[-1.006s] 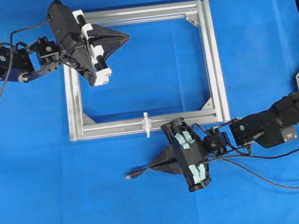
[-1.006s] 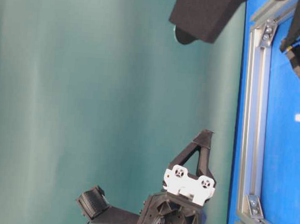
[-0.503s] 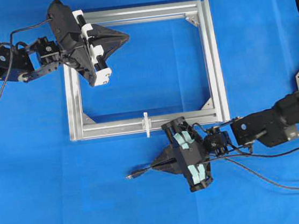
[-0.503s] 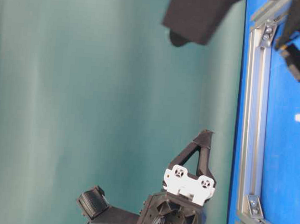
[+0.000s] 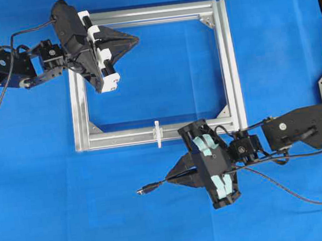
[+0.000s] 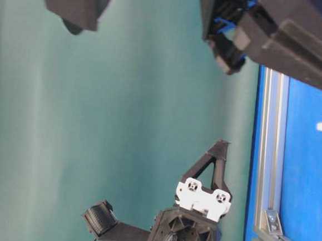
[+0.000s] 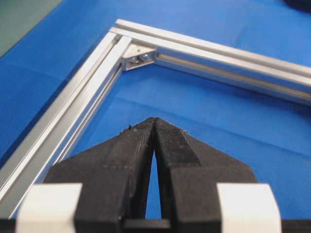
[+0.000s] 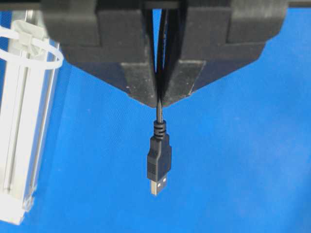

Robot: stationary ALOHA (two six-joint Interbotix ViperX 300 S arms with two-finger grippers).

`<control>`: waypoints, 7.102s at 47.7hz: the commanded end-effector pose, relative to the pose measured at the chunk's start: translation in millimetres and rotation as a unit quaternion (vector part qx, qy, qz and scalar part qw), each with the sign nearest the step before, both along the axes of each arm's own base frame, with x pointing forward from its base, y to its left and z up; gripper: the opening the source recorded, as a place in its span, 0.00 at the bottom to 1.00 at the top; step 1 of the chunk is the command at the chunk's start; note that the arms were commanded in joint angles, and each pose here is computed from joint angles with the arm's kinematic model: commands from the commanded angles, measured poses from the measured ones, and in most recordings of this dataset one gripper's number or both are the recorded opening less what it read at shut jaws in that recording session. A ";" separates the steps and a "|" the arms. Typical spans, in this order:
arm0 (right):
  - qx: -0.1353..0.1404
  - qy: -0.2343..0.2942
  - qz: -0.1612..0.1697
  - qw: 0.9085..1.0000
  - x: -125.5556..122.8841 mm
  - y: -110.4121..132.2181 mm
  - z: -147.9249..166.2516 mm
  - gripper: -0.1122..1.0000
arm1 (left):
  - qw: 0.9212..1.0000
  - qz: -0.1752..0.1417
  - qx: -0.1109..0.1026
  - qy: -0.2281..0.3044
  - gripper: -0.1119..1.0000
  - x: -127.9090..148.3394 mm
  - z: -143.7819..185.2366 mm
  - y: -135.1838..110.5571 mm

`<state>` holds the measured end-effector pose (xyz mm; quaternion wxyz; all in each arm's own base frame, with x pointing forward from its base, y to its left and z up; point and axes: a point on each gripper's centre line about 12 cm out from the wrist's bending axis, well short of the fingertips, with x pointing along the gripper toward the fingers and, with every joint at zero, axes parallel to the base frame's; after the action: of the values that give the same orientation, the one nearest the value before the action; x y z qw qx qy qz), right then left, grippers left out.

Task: Insert the wire through the string loop located in the center.
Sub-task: 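Close the right gripper on the cable just behind the USB plug, then lift the cable and carry it right toward the frame's near bar, then move the right gripper left, pushing the USB plug through the white loop, then swing the left gripper down to the plug beyond the loop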

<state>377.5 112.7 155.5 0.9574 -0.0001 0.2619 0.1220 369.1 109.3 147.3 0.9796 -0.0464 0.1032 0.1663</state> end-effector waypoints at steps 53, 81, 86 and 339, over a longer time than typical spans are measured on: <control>0.008 -0.024 0.004 1.000 4.2 5.2 20.4 0.08 | 1.000 -0.004 0.004 -0.019 0.10 1.4 13.1 -2.8; 0.009 -0.022 0.003 1.000 3.1 4.7 19.4 0.08 | 1.000 -0.004 0.004 -0.017 0.10 0.6 12.2 -3.0; 0.009 -0.022 0.003 1.000 3.1 4.7 19.4 0.08 | 1.000 -0.004 0.004 -0.018 0.10 1.0 12.7 -2.9; 0.013 -0.010 -0.109 0.994 17.4 -74.4 -10.4 0.08 | 1.000 -0.005 0.002 -0.015 0.10 -1.9 10.8 -4.9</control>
<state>390.5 37.5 134.9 0.9632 0.0360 0.2655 0.0199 366.1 104.8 142.9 0.9792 -0.0504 0.1104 0.1624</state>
